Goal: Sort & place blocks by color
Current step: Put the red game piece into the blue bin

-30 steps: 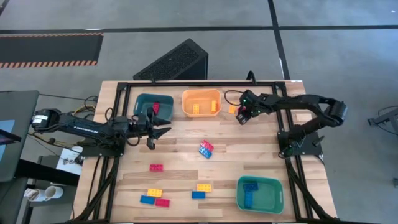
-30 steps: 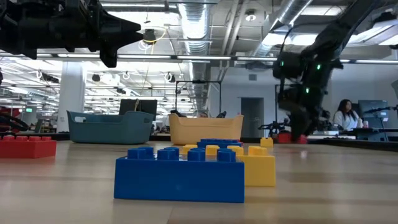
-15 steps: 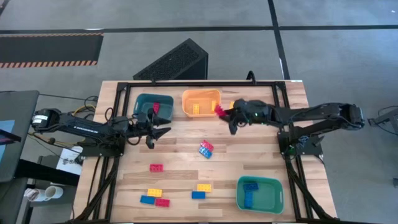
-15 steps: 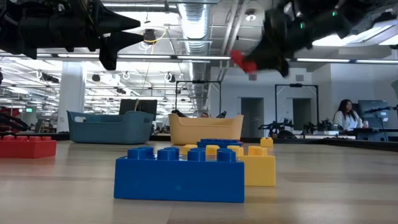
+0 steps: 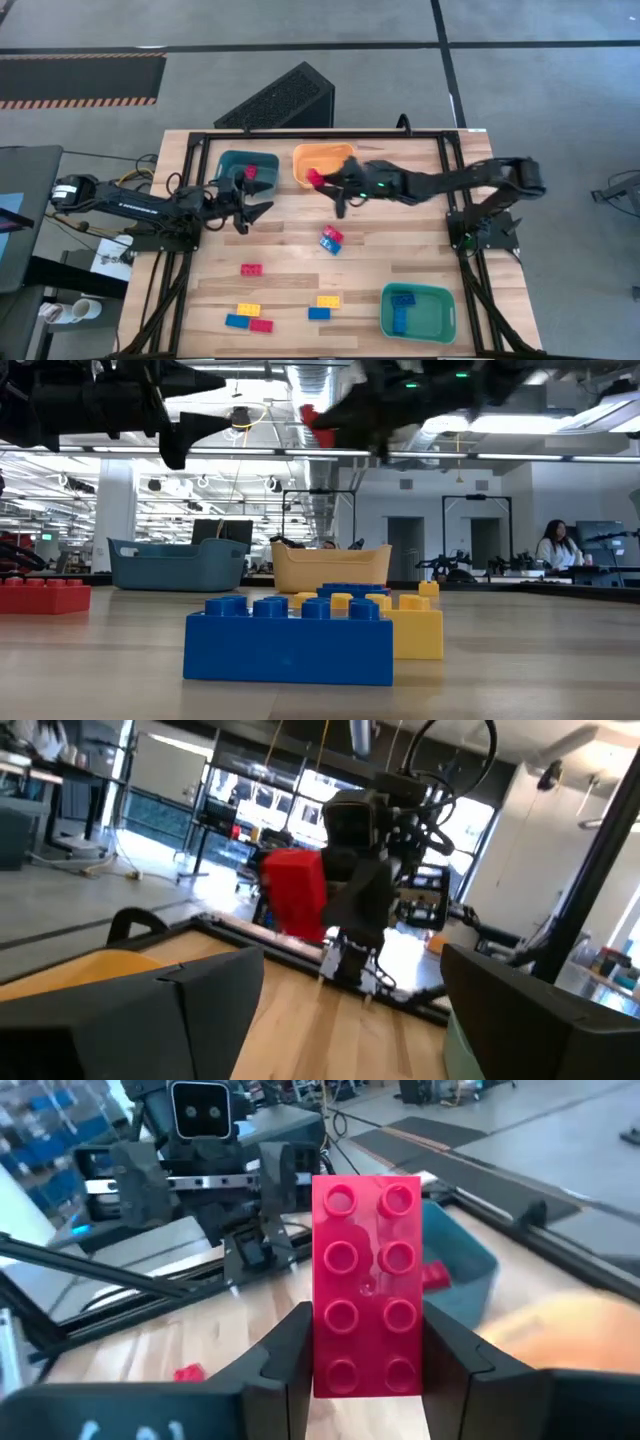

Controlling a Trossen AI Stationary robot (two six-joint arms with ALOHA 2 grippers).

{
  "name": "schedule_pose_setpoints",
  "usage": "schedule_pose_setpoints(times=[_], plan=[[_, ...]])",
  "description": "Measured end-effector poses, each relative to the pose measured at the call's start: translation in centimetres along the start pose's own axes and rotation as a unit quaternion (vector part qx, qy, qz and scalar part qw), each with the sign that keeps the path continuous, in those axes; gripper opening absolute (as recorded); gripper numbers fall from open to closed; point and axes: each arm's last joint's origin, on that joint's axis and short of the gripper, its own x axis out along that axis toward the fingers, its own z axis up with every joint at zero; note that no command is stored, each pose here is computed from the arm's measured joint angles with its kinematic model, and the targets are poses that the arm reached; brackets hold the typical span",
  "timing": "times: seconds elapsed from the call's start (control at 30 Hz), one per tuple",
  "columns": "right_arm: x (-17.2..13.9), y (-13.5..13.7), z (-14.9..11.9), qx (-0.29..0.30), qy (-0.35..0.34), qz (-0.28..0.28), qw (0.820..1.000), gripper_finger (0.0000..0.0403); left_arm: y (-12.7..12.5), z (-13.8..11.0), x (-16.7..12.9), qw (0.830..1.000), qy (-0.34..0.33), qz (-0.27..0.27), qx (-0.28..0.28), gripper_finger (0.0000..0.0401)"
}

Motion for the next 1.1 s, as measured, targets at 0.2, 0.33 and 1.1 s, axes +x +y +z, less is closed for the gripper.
schedule_pose_setpoints(times=[0.2, 0.33, 1.1], plan=[[6.0, -1.9, 1.6, -0.021, 0.040, -0.026, 0.999, 0.0144, -0.2, 0.6, 0.0, 0.999, -0.028, -0.016, -0.006, 0.0289], [9.6, -3.9, 2.0, -0.005, 0.049, -0.012, 0.999, 0.0142, -0.3, 0.6, 0.0, 0.999, -0.029, -0.022, -0.005, 0.0289], [19.1, -7.1, 1.0, 0.049, 0.116, 0.050, 0.991, 0.0219, -0.3, 0.3, 0.0, 1.000, -0.014, -0.021, 0.002, 0.0288]])
